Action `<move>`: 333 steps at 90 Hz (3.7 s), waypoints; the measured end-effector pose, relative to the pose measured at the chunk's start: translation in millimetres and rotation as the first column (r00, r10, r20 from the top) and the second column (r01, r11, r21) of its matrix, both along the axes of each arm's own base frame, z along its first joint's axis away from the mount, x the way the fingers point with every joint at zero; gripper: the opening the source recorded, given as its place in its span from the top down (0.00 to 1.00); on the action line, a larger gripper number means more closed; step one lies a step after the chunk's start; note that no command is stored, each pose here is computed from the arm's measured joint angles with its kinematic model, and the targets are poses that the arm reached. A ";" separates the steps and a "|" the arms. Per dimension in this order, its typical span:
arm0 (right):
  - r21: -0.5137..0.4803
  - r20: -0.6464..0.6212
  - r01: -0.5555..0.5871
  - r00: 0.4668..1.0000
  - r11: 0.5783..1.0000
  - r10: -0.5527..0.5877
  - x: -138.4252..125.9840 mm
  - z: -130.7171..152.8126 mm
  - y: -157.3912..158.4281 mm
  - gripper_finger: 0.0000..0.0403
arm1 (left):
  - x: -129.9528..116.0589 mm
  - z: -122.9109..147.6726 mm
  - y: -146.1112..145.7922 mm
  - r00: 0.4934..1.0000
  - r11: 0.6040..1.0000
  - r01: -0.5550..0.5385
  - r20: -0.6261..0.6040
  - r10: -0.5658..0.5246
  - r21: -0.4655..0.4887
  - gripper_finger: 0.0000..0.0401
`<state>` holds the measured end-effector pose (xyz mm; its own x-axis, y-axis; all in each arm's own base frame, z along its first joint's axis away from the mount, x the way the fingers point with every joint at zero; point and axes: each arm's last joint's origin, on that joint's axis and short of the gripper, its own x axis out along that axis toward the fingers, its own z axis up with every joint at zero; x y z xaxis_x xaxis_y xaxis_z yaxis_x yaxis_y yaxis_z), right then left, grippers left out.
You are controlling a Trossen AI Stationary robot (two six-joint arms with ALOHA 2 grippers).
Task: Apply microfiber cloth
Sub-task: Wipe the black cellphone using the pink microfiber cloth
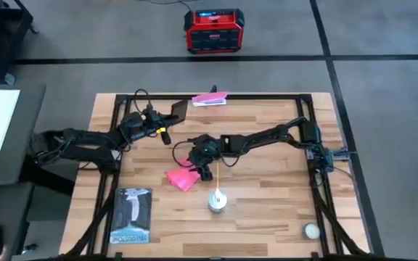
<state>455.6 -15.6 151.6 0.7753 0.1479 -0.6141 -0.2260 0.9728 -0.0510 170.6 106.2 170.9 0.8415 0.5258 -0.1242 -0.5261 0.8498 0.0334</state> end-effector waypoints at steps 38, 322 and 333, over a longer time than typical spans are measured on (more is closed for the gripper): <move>-0.003 -0.029 0.010 1.000 1.000 -0.010 7.4 -20.4 -0.9 0.51 | 0.2 -1.1 -0.7 0.999 0.999 0.037 -0.002 -0.037 -0.016 0.99; -0.271 0.236 0.488 0.870 0.830 -0.434 -10.7 97.1 -70.7 1.00 | 7.1 1.3 -8.9 0.972 0.967 0.218 0.119 -0.203 -0.132 0.99; -0.228 0.237 0.491 0.866 0.841 -0.441 -13.0 86.2 -69.3 1.00 | 7.2 2.7 -8.7 0.970 0.968 0.220 0.128 -0.205 -0.119 0.99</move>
<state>442.6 -85.0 237.8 0.8041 -0.4104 -0.4301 0.2869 0.9016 -0.3238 177.8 97.5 173.6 0.9447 0.3188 -0.0773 -0.3268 0.9353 -0.1359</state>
